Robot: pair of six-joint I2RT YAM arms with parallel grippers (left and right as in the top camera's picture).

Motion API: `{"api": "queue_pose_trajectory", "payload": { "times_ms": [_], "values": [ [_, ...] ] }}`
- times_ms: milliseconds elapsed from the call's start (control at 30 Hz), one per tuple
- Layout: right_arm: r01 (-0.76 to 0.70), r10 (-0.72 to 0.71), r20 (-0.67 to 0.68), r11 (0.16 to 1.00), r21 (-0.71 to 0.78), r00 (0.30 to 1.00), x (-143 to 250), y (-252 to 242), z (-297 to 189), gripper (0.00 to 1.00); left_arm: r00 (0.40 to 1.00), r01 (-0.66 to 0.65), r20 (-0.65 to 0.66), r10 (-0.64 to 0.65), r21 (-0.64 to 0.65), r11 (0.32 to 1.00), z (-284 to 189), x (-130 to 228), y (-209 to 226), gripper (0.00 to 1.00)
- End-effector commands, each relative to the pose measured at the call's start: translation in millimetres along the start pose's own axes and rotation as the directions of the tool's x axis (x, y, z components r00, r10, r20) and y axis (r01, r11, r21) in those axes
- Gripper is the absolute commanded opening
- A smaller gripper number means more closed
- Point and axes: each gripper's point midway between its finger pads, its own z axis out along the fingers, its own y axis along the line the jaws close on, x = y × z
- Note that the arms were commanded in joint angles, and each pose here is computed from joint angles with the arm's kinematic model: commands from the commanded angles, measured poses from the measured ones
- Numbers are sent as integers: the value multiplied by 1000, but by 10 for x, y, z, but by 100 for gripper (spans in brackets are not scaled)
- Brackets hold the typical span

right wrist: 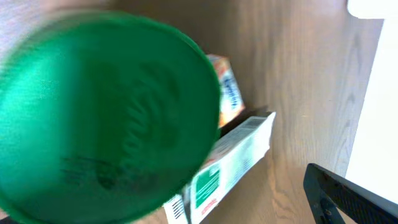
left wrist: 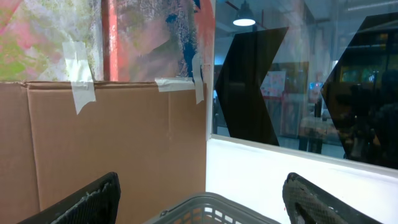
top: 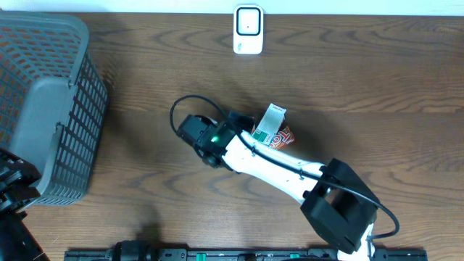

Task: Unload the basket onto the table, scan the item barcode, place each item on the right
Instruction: 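Lift the bottle and carry it toward the white scanner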

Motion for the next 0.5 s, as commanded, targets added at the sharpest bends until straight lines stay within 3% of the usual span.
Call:
{"api": "queue_pose_trajectory", "payload": {
  "times_ms": [0,200,467],
  "values": [
    [-111,112,-6,992,64,994,33,-250,93,99,1000,-13,2,13,-7,1000,2,2,10,84],
    [-329,327,48,944,38,944,-48,-462,237,99,1000,-14,2,14,-7,1000,2,3,10,84],
    [-447,490,140,858,-254,860,-419,-364,302,99,1000,-14,2,14,-7,1000,2,3,10,84]
  ]
}}
